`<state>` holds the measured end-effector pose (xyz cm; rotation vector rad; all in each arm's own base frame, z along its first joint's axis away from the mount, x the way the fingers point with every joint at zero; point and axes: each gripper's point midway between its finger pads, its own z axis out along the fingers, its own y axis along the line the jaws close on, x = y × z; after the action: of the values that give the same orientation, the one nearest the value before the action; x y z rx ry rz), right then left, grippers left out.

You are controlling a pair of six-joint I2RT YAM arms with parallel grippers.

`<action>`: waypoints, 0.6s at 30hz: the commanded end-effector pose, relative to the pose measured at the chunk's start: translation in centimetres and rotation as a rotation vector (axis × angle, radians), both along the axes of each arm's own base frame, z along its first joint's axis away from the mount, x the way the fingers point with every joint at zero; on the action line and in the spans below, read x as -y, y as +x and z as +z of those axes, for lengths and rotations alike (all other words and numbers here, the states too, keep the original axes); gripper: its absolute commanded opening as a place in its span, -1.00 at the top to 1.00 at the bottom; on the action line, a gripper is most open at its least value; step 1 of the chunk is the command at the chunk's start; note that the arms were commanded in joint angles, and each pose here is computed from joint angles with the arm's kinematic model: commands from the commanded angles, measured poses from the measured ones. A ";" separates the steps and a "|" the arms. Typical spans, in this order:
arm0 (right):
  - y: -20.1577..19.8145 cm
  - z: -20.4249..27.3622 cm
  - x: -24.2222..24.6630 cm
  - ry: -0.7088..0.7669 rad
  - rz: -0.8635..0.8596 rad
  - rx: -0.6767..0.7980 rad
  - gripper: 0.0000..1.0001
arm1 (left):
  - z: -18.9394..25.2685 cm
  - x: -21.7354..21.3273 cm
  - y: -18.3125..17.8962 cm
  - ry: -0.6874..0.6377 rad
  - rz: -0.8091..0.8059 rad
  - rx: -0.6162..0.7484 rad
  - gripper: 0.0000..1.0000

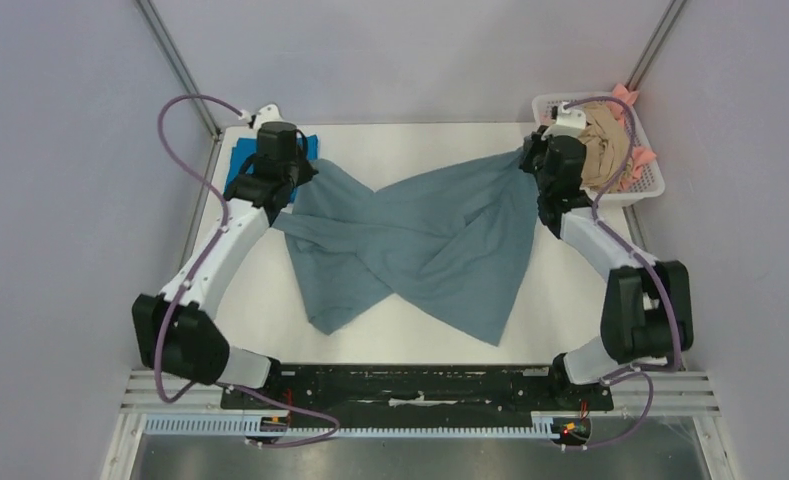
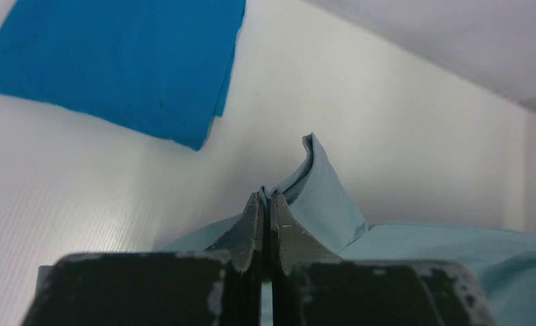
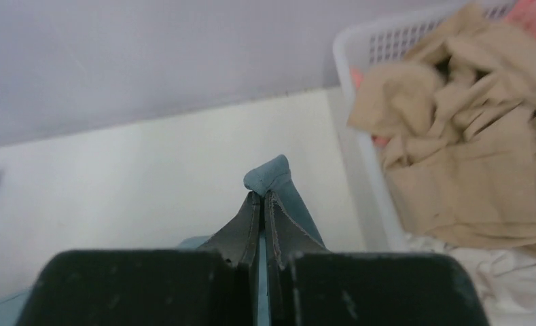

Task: Fold and stack the t-shirts
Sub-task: Flatten out the tshirt

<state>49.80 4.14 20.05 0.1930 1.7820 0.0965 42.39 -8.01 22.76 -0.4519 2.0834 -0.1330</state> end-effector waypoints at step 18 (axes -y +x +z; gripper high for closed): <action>-24.3 35.8 3.4 -0.060 -0.014 0.795 1.00 | 36.6 -6.3 -23.1 -0.110 -0.042 0.968 0.95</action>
<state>31.48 1.78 49.20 0.1196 1.1323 0.1239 25.00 -3.32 53.41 -0.3861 1.3047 -0.4192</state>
